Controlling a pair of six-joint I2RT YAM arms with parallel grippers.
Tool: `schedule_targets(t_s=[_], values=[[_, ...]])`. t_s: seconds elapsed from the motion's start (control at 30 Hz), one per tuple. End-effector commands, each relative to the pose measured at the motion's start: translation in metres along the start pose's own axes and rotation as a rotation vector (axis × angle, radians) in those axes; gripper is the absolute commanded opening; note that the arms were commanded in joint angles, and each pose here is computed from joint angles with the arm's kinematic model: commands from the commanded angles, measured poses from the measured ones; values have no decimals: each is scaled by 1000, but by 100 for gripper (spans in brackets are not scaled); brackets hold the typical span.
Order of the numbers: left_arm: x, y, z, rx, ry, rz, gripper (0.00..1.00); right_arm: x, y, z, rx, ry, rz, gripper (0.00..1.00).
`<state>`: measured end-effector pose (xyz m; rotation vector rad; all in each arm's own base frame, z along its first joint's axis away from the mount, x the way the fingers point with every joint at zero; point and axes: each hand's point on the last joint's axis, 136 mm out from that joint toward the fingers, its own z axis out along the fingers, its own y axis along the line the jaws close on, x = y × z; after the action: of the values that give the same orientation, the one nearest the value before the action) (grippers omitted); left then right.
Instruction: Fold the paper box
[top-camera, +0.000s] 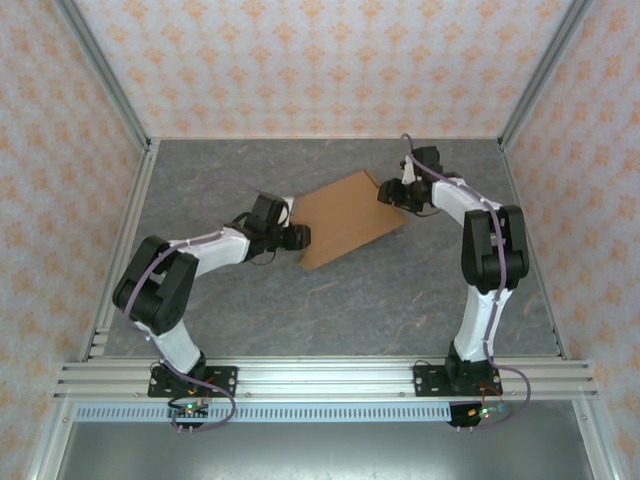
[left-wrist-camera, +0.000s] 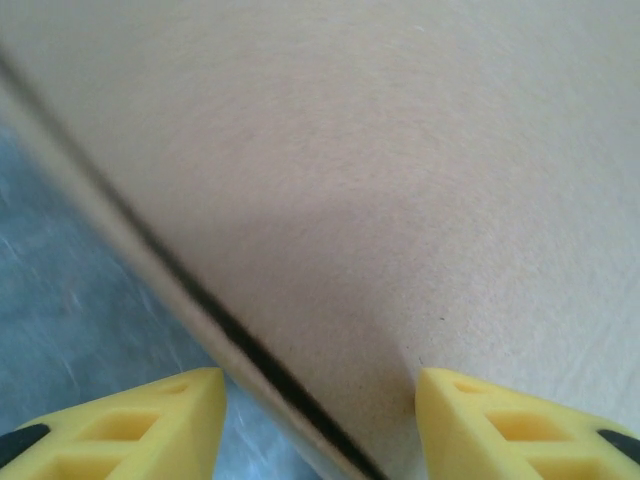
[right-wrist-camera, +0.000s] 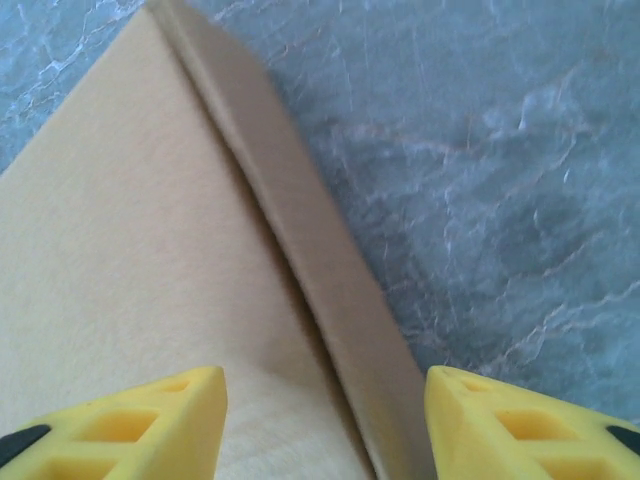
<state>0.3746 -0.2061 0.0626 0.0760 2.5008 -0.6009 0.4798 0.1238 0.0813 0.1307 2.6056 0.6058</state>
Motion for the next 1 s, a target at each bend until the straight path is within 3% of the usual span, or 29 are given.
schedule_targets(t_s=[0.0,0.13,0.27,0.53,0.63,0.77,0.97], values=[[-3,7,-20,-63,-62,-5,57,-25,-5,-19,98,-35,-47,58],[-28,29,-58,-242,-181,55,65,-45,3,-57,126,-164,-55,60],[-52,31,-80,-252,-219,93,71,-17,23,-84,46,-234,-29,62],[-69,12,-50,-133,-47,167,73,86,36,-68,-127,-116,150,66],[-76,8,-38,-105,10,200,74,97,50,-60,-249,-87,246,69],[-83,9,-18,-113,88,249,75,103,48,-48,-253,-83,285,69],[-84,22,11,-129,188,301,77,105,61,-20,-372,-62,347,56]])
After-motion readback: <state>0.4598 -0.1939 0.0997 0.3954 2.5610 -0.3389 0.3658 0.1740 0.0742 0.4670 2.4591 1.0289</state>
